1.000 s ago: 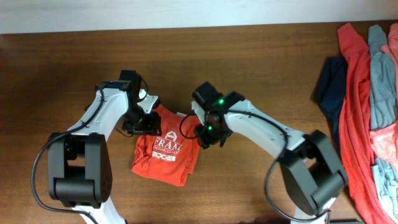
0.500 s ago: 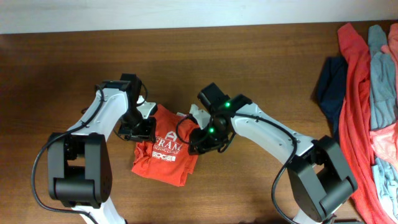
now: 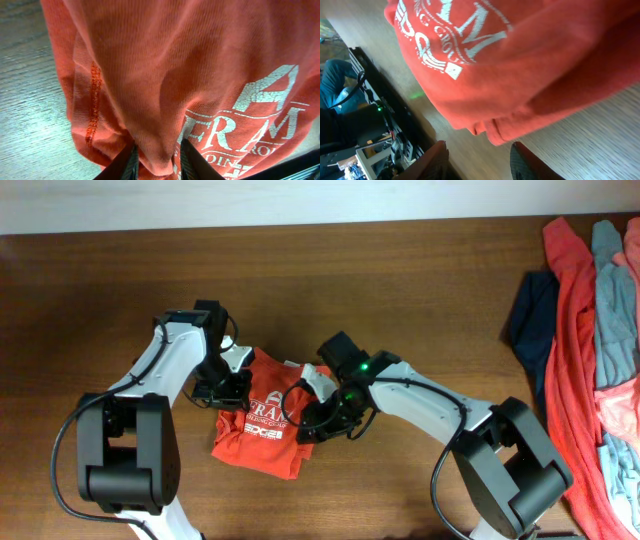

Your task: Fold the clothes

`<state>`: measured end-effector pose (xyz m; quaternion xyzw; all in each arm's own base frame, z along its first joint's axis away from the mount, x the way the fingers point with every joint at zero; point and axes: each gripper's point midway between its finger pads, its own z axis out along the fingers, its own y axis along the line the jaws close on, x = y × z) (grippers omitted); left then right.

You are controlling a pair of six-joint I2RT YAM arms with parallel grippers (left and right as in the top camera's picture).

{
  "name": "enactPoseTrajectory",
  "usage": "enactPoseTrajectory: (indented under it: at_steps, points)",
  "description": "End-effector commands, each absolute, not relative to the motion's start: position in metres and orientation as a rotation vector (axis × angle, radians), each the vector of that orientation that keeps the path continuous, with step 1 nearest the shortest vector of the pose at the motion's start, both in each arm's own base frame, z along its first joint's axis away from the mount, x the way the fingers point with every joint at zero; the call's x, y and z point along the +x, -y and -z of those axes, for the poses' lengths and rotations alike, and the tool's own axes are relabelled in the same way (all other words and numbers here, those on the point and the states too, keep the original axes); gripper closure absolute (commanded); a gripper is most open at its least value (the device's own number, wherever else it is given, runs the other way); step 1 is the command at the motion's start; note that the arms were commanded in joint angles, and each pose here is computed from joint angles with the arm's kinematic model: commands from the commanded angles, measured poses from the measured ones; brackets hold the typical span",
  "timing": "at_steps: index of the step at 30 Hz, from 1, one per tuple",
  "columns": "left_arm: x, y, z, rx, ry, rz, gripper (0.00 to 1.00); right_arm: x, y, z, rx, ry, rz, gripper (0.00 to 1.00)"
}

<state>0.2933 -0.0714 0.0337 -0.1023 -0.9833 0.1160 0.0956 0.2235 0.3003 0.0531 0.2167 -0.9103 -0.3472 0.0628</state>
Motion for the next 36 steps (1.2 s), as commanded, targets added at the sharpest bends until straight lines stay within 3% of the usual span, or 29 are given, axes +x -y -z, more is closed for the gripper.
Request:
enactPoseTrajectory:
  at_steps: [1, 7, 11, 13, 18, 24, 29, 36]
  points:
    - [0.289, 0.076, -0.036, -0.311, 2.913, -0.381, 0.72, 0.213, -0.309, -0.054, 0.679, 2.721, 1.077, 0.55]
    - [0.289, 0.076, -0.036, -0.311, 2.914, -0.383, 0.71, 0.216, -0.312, -0.045, 0.65, 2.739, 1.051, 0.59]
    - [0.29, 0.076, -0.036, -0.312, 2.918, -0.383, 0.72, 0.219, -0.315, -0.043, 0.66, 2.746, 1.066, 0.7]
    - [0.29, 0.076, -0.036, -0.312, 2.918, -0.383, 0.72, 0.221, -0.316, -0.041, 0.665, 2.749, 1.072, 0.71]
    - [0.29, 0.076, -0.036, -0.311, 2.916, -0.383, 0.73, 0.223, -0.311, -0.029, 0.623, 2.772, 1.002, 0.69]
    - [0.29, 0.076, -0.036, -0.312, 2.917, -0.383, 0.73, 0.22, -0.308, -0.024, 0.612, 2.769, 0.983, 0.6]
    - [0.29, 0.076, -0.036, -0.312, 2.916, -0.383, 0.72, 0.22, -0.308, -0.024, 0.612, 2.769, 0.981, 0.61]
    - [0.29, 0.076, -0.036, -0.311, 2.916, -0.383, 0.72, 0.225, -0.311, -0.023, 0.629, 2.782, 1.005, 0.96]
